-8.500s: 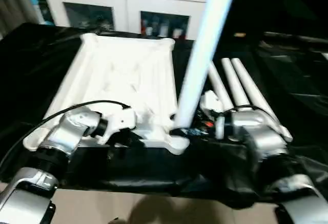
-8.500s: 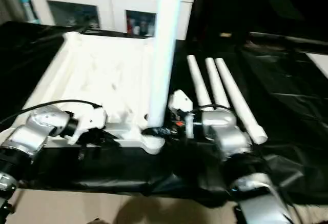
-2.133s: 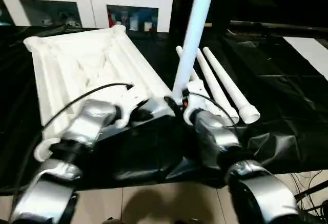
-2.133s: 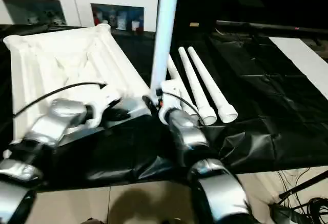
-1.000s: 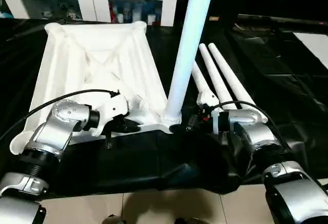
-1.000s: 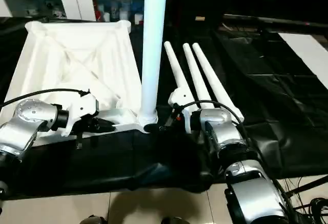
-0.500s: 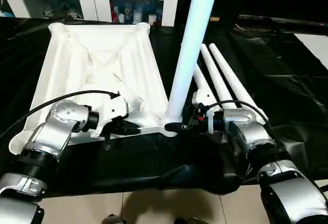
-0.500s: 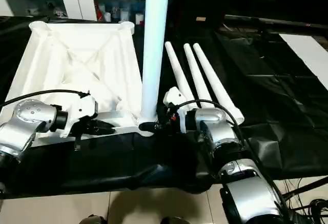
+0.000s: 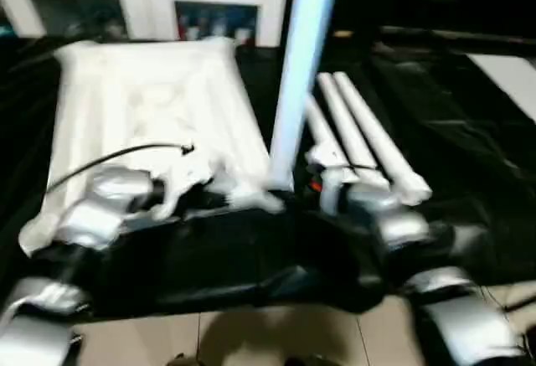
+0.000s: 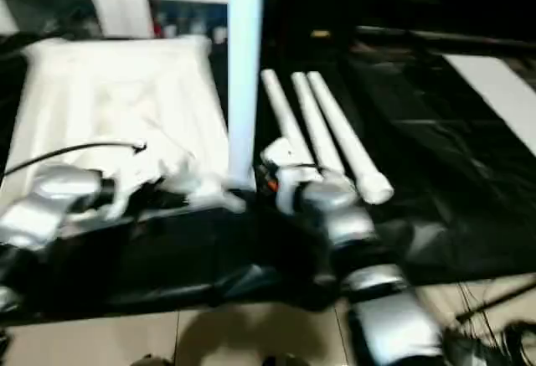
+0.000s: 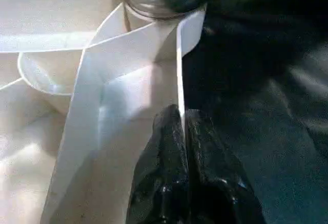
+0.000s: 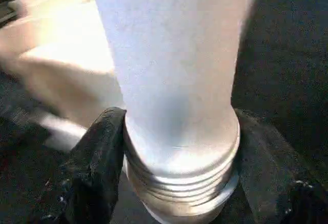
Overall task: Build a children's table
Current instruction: Rotate leg to tighten
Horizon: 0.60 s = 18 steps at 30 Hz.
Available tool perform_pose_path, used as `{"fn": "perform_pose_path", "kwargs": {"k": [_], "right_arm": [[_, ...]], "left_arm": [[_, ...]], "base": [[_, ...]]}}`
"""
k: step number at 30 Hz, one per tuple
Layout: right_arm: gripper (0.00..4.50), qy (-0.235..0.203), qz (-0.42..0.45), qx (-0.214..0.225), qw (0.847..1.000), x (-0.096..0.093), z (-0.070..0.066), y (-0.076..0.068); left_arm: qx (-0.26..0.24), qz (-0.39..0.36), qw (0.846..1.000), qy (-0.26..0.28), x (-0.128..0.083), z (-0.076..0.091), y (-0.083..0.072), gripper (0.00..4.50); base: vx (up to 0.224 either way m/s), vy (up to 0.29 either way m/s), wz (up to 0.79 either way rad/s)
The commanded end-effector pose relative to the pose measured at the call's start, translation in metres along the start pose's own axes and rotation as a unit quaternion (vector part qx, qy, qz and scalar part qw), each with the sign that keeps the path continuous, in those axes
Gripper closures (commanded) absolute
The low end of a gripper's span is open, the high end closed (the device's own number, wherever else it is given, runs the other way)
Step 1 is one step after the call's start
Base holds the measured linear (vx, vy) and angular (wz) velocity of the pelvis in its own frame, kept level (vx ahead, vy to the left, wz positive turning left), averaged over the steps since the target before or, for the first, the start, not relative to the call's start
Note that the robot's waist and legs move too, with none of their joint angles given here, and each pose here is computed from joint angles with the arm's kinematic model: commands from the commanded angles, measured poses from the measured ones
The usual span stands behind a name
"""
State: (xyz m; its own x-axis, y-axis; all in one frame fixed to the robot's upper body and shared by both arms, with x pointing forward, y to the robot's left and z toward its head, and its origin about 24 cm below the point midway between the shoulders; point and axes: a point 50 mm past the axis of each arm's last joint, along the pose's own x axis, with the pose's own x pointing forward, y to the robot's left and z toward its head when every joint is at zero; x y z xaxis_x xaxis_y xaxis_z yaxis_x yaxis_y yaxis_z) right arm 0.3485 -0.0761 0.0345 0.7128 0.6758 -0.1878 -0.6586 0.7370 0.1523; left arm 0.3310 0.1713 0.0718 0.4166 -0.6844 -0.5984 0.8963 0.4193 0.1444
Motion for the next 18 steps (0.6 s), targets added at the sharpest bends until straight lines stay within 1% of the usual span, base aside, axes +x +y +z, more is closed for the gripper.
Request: {"fn": "perform_pose_path", "kwargs": {"k": [1,5,6,8,9,10,11,12,14,16,18], "right_arm": [[1.78,0.045,-0.110,0.032,0.992,-0.003,-0.022,-0.009],[1.78,0.045,-0.161,0.054,0.984,0.008,-0.023,0.001],[1.78,0.049,-0.168,0.047,0.983,0.012,-0.021,0.005],[1.78,0.052,-0.169,0.039,0.984,0.014,-0.020,0.008],[1.78,0.046,-0.155,0.034,0.986,0.018,-0.017,0.012],[1.78,0.020,-0.113,0.051,0.992,0.023,-0.010,0.021],[1.78,0.020,-0.113,0.051,0.992,0.023,-0.010,0.021],[1.43,-0.005,-0.066,0.055,0.996,0.026,-0.003,0.028],[1.08,-0.020,-0.046,0.038,0.998,0.027,0.001,0.029],[1.02,-0.029,-0.032,0.035,0.998,0.025,0.005,0.027],[0.97,-0.033,-0.021,0.017,0.999,0.021,0.011,0.020]], "left_arm": [[-0.037,-0.020,0.998,0.054,0.026,-0.015,-0.017,4.50],[-0.051,0.021,0.997,0.061,0.043,-0.006,-0.016,4.50],[-0.052,0.030,0.996,0.060,0.047,-0.003,-0.015,4.50],[-0.051,0.035,0.996,0.060,0.049,-0.002,-0.015,4.50],[-0.047,0.038,0.996,0.060,0.050,0.000,-0.014,4.50],[-0.040,0.039,0.997,0.060,0.050,0.001,-0.013,4.50],[-0.040,0.039,0.997,0.060,0.050,0.001,-0.013,4.50],[-0.027,0.039,0.997,0.059,0.047,0.002,-0.011,4.50],[-0.028,0.041,0.997,0.059,0.043,0.002,-0.010,4.50],[-0.022,0.037,0.998,0.055,0.039,0.002,-0.009,4.50],[-0.012,0.026,0.998,0.054,0.031,-0.002,-0.008,4.50]], "base": [[0.000,0.000,0.00],[0.000,0.000,0.00],[0.000,0.000,0.00],[0.000,0.000,0.00],[0.000,0.000,0.00],[0.000,0.000,0.00],[0.000,0.000,0.00],[0.000,0.000,0.00],[0.000,0.000,0.00],[0.000,0.000,0.00],[0.000,0.000,0.00]]}}
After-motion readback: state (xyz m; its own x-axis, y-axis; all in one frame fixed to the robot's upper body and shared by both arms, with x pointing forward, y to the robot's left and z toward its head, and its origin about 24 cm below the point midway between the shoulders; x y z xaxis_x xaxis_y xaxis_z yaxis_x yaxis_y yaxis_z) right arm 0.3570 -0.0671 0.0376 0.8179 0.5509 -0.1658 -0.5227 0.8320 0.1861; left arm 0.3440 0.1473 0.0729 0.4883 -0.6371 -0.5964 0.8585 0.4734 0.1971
